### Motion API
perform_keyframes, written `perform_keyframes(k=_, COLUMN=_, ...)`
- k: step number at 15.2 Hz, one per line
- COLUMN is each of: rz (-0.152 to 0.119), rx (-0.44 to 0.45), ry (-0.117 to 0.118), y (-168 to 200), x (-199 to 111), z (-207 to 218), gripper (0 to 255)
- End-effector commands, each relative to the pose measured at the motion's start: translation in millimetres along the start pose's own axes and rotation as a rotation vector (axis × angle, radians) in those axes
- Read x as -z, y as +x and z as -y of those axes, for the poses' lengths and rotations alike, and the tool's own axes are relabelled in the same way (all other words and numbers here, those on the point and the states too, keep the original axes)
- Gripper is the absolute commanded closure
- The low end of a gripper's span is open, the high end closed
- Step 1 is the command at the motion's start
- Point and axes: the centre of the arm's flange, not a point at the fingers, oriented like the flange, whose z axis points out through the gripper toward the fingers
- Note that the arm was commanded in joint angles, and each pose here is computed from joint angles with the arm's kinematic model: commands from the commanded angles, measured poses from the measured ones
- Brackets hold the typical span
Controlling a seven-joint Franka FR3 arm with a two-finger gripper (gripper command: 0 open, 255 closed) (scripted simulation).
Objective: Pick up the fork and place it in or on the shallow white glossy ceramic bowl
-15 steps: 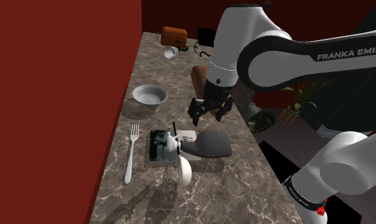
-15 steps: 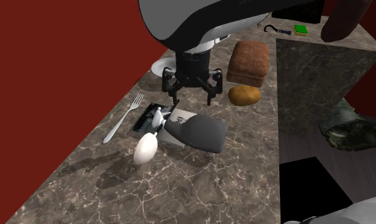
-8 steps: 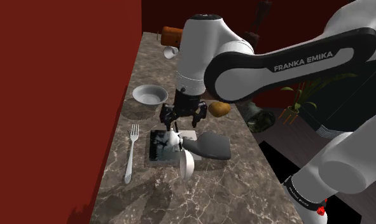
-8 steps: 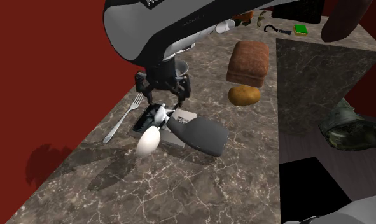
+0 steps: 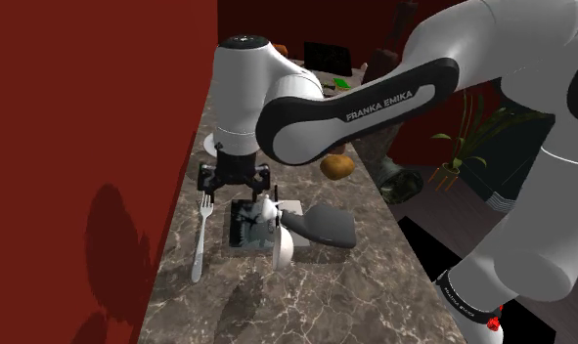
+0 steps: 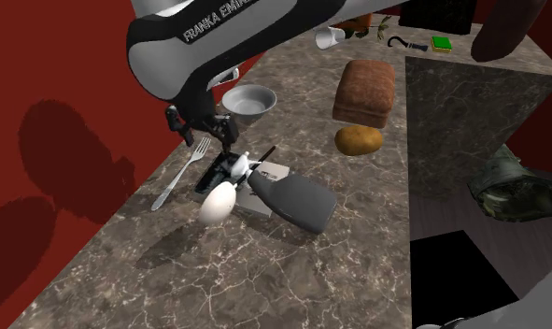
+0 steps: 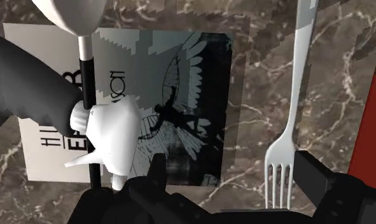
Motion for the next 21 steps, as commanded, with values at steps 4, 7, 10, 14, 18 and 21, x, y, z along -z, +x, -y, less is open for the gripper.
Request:
perform_keyframes(k=4, rz=-0.023, rx=-0.077, ry=0.003, y=14, x=-25, z=61, gripper=0)
perform_keyframes(k=7, rz=-0.024, rx=-0.082, ry=0.003, y=16, x=-37, z=65, gripper=0)
perform_keyframes(k=10, rz=-0.024, rx=-0.082, ry=0.003, y=16, x=-53, z=65, gripper=0)
perform_keyframes(k=14, rz=-0.024, rx=-0.082, ry=0.003, y=16, x=-67, z=65, gripper=0)
perform_keyframes(k=18, rz=-0.024, rx=-0.082, ry=0.003, y=16, x=-67, z=65, gripper=0)
perform_keyframes(k=21, rz=-0.024, rx=-0.082, ry=0.003, y=16, x=-67, z=65, gripper=255)
